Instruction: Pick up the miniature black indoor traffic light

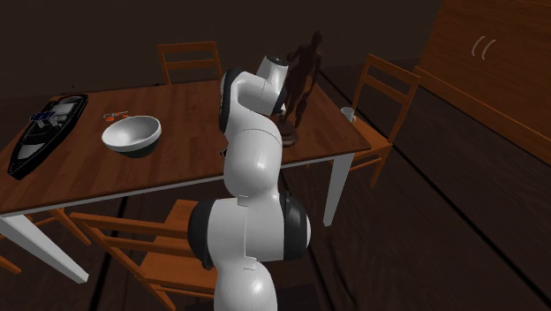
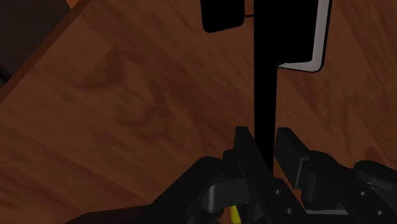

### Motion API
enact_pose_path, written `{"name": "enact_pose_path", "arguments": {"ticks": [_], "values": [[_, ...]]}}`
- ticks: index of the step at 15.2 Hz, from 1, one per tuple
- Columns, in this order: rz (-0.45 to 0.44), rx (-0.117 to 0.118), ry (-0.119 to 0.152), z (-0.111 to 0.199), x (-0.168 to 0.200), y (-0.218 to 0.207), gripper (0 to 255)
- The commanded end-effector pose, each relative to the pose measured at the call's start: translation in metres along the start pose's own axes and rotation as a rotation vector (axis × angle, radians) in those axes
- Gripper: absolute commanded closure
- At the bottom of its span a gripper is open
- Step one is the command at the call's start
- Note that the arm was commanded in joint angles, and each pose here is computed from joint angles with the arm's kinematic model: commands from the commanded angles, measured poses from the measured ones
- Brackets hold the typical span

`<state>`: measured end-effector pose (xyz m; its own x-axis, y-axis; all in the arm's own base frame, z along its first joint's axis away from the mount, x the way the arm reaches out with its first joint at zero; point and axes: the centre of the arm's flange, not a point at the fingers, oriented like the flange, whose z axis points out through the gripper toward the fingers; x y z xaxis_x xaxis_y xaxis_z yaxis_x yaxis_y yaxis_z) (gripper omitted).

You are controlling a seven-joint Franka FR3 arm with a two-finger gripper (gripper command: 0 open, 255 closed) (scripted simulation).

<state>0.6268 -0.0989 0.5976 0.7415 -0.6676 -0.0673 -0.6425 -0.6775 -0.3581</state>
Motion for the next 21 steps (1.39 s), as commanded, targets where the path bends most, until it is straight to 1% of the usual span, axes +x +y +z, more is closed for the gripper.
{"name": "enact_pose_path", "arguments": {"ticks": [1,4,5,20,21], "values": [[0.009,-0.009,-0.008,0.005,0.004,0.005,255],[0.009,-0.009,-0.008,0.003,0.007,0.005,255],[0.009,-0.01,-0.008,0.007,0.005,0.002,255],[0.009,-0.01,-0.008,-0.066,0.0,-0.026,255],[0.009,-0.01,-0.008,-0.067,0.0,-0.027,255]]}}
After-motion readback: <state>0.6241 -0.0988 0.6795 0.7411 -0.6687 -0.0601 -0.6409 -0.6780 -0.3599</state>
